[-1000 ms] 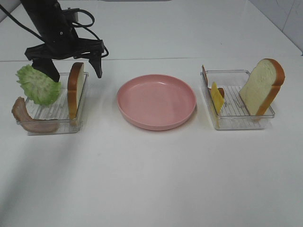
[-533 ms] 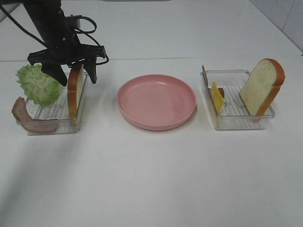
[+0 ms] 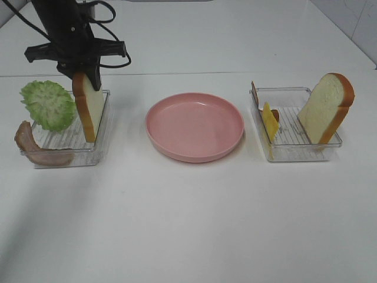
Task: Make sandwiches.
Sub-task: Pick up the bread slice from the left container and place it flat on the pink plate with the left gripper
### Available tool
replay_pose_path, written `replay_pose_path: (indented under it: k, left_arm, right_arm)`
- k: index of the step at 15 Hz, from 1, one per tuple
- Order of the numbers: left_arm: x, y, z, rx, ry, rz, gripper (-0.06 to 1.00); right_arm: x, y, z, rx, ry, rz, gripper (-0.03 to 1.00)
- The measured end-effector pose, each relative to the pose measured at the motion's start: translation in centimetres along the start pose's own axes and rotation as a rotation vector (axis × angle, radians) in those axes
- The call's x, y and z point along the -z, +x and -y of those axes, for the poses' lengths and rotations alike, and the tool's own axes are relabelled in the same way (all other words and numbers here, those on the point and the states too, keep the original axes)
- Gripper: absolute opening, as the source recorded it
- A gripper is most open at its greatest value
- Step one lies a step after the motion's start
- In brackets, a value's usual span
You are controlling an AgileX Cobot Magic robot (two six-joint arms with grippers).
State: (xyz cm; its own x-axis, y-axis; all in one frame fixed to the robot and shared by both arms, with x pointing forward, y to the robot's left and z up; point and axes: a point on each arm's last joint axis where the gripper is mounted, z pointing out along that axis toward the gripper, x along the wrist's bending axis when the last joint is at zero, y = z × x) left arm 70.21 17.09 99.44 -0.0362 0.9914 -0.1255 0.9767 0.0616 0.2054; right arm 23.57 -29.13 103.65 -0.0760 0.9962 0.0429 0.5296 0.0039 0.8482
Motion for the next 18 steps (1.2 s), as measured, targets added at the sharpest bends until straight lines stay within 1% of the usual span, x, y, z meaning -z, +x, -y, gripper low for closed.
replay_pose_path:
  k: [1, 3, 4, 5, 6, 7, 8, 9, 10, 11, 12, 13, 14, 17, 18]
  left_arm:
    - [1.2, -0.3, -0.6, -0.004, -0.042, 0.013, 0.2]
    - [5.9, -0.9, -1.3, -0.009, -0.159, 0.06, 0.2]
    - [7.0, -1.0, -1.4, -0.011, -0.186, 0.069, 0.2]
    - [9.1, -1.2, -1.6, -0.013, -0.241, 0.094, 0.2]
    - [11.0, -1.8, -1.7, -0.007, -0.282, 0.158, 0.2]
    - [11.5, -2.5, -1.6, 0.004, -0.272, 0.235, 0.2]
    - [11.6, -2.8, -1.5, 0.005, -0.263, 0.269, 0.2]
    - [11.4, -3.5, -1.3, -0.005, -0.234, 0.346, 0.2]
    - [10.8, -4.9, -1.0, -0.03, -0.186, 0.45, 0.2]
    - [9.9, -5.9, -0.7, -0.054, -0.154, 0.495, 0.2]
    - [8.5, -7.1, -0.5, -0.079, -0.116, 0.535, 0.2]
    - [7.5, -7.6, -0.5, -0.086, -0.094, 0.544, 0.2]
    - [3.8, -9.6, -0.1, -0.113, -0.034, 0.599, 0.2]
    - [0.7, -11.0, -0.1, -0.112, -0.02, 0.649, 0.2]
    - [-2.1, -11.4, -0.3, -0.091, -0.018, 0.678, 0.2]
  right_arm:
    - [0.0, 0.0, 0.0, 0.0, 0.0, 0.0, 0.87]
    - [0.0, 0.0, 0.0, 0.0, 0.0, 0.0, 0.87]
    - [0.0, 0.0, 0.0, 0.0, 0.0, 0.0, 0.87]
    - [0.0, 0.0, 0.0, 0.0, 0.0, 0.0, 0.87]
    - [0.0, 0.0, 0.0, 0.0, 0.0, 0.0, 0.87]
    - [0.0, 0.0, 0.0, 0.0, 0.0, 0.0, 0.87]
    - [0.0, 0.0, 0.0, 0.0, 0.0, 0.0, 0.87]
    - [0.0, 0.0, 0.0, 0.0, 0.0, 0.0, 0.87]
    - [0.0, 0.0, 0.0, 0.0, 0.0, 0.0, 0.87]
    - [0.0, 0.0, 0.0, 0.0, 0.0, 0.0, 0.87]
    - [0.0, 0.0, 0.0, 0.0, 0.0, 0.0, 0.87]
    - [0.0, 0.0, 0.0, 0.0, 0.0, 0.0, 0.87]
    - [0.0, 0.0, 0.0, 0.0, 0.0, 0.0, 0.87]
    - [0.0, 0.0, 0.0, 0.0, 0.0, 0.0, 0.87]
    - [0.0, 0.0, 0.0, 0.0, 0.0, 0.0, 0.87]
